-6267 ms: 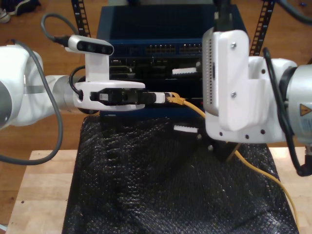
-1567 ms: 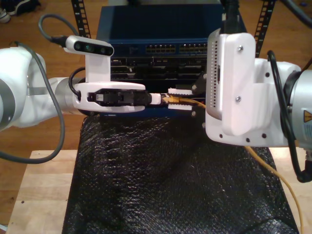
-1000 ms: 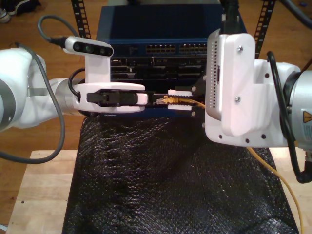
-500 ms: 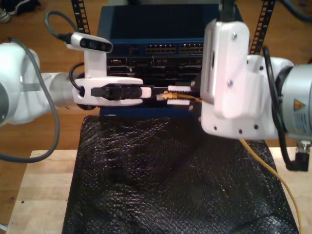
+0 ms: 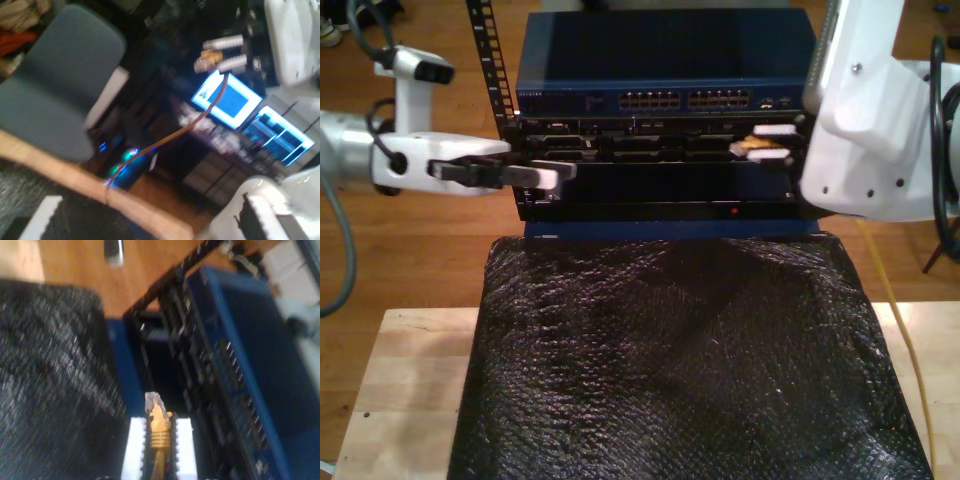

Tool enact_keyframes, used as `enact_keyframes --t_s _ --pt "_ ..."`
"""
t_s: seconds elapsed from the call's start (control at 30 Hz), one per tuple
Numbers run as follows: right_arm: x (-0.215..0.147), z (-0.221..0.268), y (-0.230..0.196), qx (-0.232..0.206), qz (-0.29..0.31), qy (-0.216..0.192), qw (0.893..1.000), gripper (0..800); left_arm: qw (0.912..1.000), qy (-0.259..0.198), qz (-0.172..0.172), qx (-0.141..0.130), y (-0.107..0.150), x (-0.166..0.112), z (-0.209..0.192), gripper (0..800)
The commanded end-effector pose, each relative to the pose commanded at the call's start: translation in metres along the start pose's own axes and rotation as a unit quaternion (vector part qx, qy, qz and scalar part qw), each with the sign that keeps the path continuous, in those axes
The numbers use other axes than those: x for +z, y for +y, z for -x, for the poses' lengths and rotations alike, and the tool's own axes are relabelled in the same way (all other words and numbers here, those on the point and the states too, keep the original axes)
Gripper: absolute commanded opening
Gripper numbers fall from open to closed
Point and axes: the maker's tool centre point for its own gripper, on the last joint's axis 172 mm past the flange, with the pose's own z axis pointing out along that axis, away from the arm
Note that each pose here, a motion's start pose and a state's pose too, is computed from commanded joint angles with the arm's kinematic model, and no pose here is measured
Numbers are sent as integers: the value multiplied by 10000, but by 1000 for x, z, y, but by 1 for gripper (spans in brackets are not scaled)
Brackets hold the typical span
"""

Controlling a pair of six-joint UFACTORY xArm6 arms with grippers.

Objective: Grab the cable and plug it in

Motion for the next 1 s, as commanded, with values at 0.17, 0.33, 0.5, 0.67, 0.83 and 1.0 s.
enact_keyframes --t_s 0.17,0.33,0.5,0.67,0.83,1.0 --pt "11 38 1 196 -269 -441 9985 0 9966 -640 -470 210 -4 -14 24 799" --pt "23 70 -12 196 -643 -871 9939 0 9849 -1414 -903 425 1 -29 47 799" --pt "36 85 -22 221 -994 -1160 9880 0 9689 -2131 -1091 626 12 -45 71 799" --pt "43 113 -21 171 -1115 -1777 9776 0 9430 -3005 -1230 728 23 -73 106 799" --pt "51 126 -27 189 -1360 -2010 9699 0 9054 -3968 -1216 892 42 -106 143 799" --pt "56 130 -31 206 -1448 -2048 9678 0 8756 -4613 -783 1200 72 -120 185 799"
